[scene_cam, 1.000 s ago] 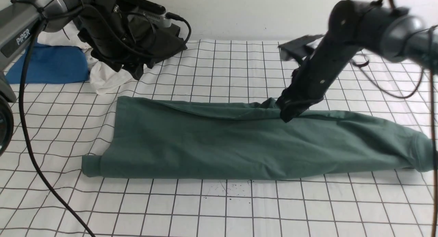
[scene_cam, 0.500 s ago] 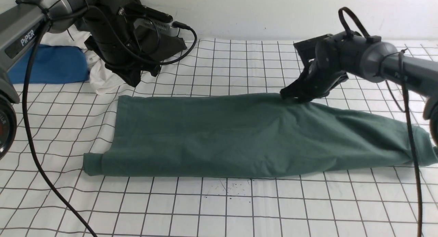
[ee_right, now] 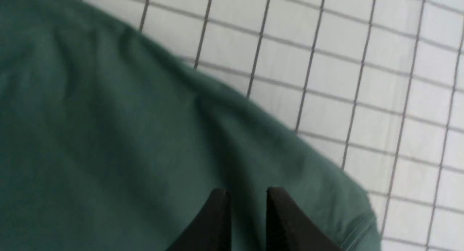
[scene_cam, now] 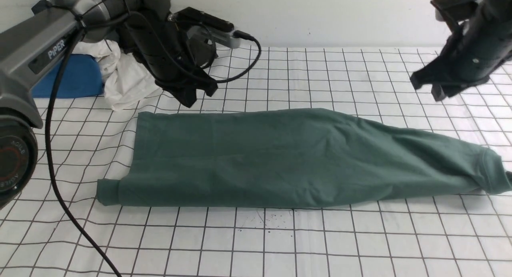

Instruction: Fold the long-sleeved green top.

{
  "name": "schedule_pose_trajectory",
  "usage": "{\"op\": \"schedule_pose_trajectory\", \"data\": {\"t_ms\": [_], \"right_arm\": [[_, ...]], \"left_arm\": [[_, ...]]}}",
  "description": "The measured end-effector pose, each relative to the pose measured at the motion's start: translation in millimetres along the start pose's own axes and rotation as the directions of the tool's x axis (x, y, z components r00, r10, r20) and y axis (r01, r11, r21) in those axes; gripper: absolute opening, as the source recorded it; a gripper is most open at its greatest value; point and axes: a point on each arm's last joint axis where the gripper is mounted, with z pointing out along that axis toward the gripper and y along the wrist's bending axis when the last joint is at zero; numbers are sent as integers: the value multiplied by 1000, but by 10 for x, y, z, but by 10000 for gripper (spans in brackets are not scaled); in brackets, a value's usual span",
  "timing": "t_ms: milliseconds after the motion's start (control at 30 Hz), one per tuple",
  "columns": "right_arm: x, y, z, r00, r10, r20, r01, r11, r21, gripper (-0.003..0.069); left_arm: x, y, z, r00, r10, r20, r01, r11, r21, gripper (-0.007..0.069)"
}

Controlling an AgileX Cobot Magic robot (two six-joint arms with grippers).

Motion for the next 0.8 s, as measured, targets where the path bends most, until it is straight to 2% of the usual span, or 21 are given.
{"op": "schedule_pose_trajectory", "data": {"t_ms": [167,200,333,467,567,667,733,800], "right_arm": [[653,65,36,999,34,-25,-35,999,-33,140],[668,58,44,999,38,-20,-39,999,-31,140],[965,-199,211,980,192,-55,-191,981,26,163],[1114,-527,336,945,318,-70,-312,947,80,286],[1098,-588,394,944,329,-38,-325,942,83,397],[1062,-594,490,946,324,-11,-323,943,77,462],[1060,-592,586,949,314,-19,-312,947,74,472],[1072,-585,681,954,296,-42,-293,953,71,448]], "left_arm": [[-48,-200,17,998,57,9,-57,998,41,-8],[-47,-199,17,998,58,10,-58,997,41,-8],[-48,-199,22,998,57,10,-58,997,46,-8],[14,-187,113,998,50,-25,-49,997,55,-8],[77,-193,204,997,46,-61,-42,997,66,-8],[139,-199,284,995,43,-95,-36,997,75,-8],[192,-201,346,992,42,-122,-32,996,80,-8],[255,-192,414,987,42,-154,-30,996,78,-8]]}}
